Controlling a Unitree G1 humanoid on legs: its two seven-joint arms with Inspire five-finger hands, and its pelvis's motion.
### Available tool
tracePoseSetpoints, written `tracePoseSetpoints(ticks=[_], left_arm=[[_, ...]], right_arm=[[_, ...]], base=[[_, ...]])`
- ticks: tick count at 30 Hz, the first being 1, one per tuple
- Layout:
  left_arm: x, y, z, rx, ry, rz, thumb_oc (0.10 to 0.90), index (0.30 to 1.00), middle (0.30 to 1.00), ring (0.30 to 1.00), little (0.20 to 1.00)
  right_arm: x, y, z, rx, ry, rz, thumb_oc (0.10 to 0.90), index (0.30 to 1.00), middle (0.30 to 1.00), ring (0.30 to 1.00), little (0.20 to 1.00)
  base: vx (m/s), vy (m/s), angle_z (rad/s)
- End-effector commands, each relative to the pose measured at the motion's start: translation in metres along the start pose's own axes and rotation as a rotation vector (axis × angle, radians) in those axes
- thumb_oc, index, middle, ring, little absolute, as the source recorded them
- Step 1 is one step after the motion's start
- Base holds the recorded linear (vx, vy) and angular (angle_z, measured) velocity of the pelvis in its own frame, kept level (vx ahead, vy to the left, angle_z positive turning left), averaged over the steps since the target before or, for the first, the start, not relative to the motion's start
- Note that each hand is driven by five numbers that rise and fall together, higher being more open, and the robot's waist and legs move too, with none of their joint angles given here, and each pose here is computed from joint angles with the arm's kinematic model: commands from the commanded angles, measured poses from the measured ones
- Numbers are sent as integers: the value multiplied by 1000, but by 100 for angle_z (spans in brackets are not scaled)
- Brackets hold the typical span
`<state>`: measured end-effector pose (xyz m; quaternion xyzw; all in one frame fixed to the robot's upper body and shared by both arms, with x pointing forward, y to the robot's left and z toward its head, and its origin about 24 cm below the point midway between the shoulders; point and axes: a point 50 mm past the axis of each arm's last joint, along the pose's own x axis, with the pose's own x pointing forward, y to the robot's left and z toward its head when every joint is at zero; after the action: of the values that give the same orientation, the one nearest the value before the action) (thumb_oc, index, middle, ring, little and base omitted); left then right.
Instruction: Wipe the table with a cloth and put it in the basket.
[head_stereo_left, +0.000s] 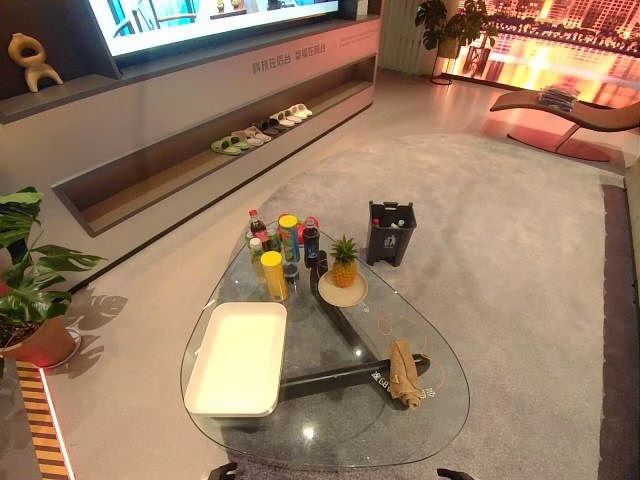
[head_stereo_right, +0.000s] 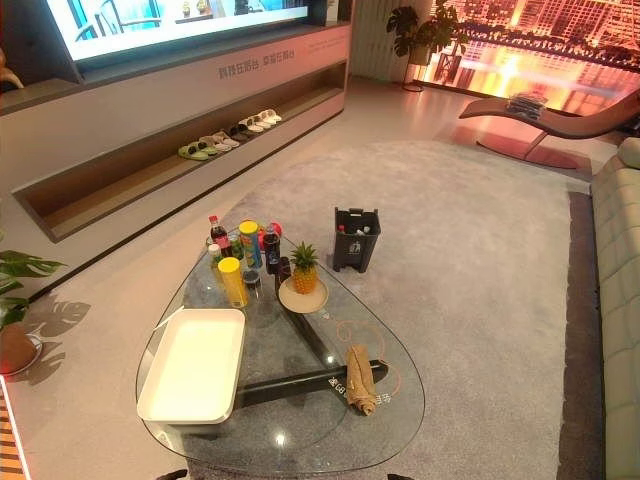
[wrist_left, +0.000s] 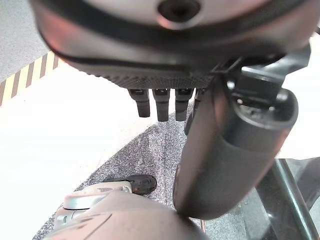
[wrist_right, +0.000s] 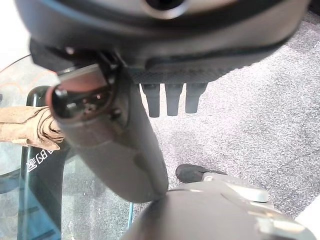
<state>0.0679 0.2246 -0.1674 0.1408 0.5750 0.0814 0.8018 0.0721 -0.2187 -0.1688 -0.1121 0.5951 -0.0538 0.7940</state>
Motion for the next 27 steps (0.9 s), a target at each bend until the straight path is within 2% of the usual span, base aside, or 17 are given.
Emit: tracePoseSetpoints(ticks=[1,27], left_arm=[[2,-11,16,-5,-15,-50,800,900,900,900,900],[1,-14,14,11,-13,-58,800,900,900,900,900]], right_arm=[[1,3,9,-19,-29,4,800,900,900,900,900],[1,-1,5,-32,-19,-6,800,900,900,900,900]], base=[[0,0,0],[0,0,0]])
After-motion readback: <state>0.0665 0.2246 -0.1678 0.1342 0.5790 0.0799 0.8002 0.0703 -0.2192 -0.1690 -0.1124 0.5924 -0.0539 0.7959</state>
